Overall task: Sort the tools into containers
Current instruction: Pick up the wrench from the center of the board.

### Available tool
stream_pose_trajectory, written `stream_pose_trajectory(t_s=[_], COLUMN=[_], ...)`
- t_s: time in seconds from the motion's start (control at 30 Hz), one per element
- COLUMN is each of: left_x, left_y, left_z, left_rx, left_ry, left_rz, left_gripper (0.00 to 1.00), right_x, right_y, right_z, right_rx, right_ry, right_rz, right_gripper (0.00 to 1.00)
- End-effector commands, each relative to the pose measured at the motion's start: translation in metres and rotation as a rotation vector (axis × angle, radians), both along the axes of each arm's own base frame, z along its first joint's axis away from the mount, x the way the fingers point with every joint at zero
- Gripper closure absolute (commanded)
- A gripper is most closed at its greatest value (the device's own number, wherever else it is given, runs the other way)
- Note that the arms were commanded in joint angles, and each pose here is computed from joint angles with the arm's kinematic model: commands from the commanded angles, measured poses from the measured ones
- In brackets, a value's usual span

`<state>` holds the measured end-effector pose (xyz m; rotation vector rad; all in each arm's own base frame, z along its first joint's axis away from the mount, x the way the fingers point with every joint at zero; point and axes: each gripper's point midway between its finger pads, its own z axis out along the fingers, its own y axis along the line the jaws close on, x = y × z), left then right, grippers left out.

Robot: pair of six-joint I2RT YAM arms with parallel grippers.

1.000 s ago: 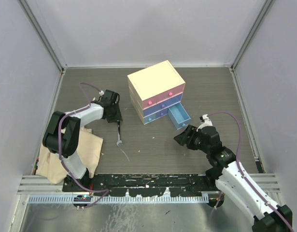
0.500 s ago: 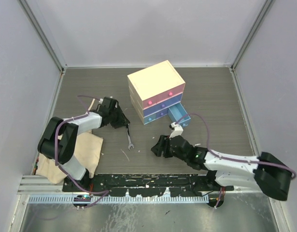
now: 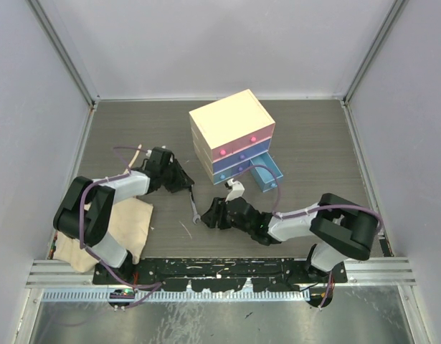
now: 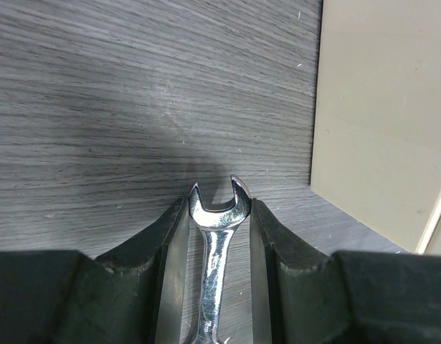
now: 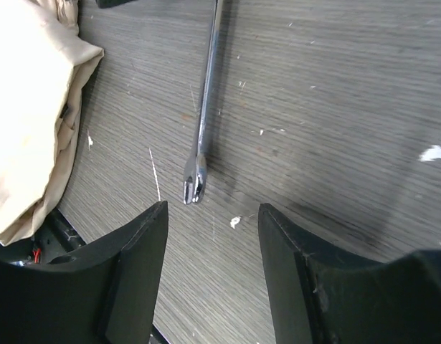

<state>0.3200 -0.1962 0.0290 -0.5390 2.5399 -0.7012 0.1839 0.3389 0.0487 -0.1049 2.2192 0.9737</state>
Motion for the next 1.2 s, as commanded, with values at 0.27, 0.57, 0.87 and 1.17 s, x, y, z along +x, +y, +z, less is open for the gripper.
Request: stream_pose_trajectory(t_s=[0.27, 0.57, 0.87, 1.17], left_x=[-0.028, -0.029, -0.038, -0.053], left_y=[0.006, 0.006, 0.009, 0.004], left_z=[-0.024, -0.022, -0.021, -0.009], left_rx=[0.023, 0.02, 0.015, -0.019], left_ry=[0.095, 0.09, 0.084, 0.069], left_rz=[0.005, 0.009, 0.008, -0.033], left_gripper=[0.77, 0.77, 0.76, 0.44], right_x=[-0.001, 0.005, 0.011, 0.007], right_y=[0.05, 0.05, 0.045, 0.047], right_z=[-0.001, -0.028, -0.048, -0.033], right_rx=[0.125, 0.049, -0.036, 0.006], right_ry=[0.059, 0.098, 0.079, 0.046], right_rz=[0.027, -0.007, -0.022, 0.021], right_gripper=[0.49, 0.62, 0.8, 0.93])
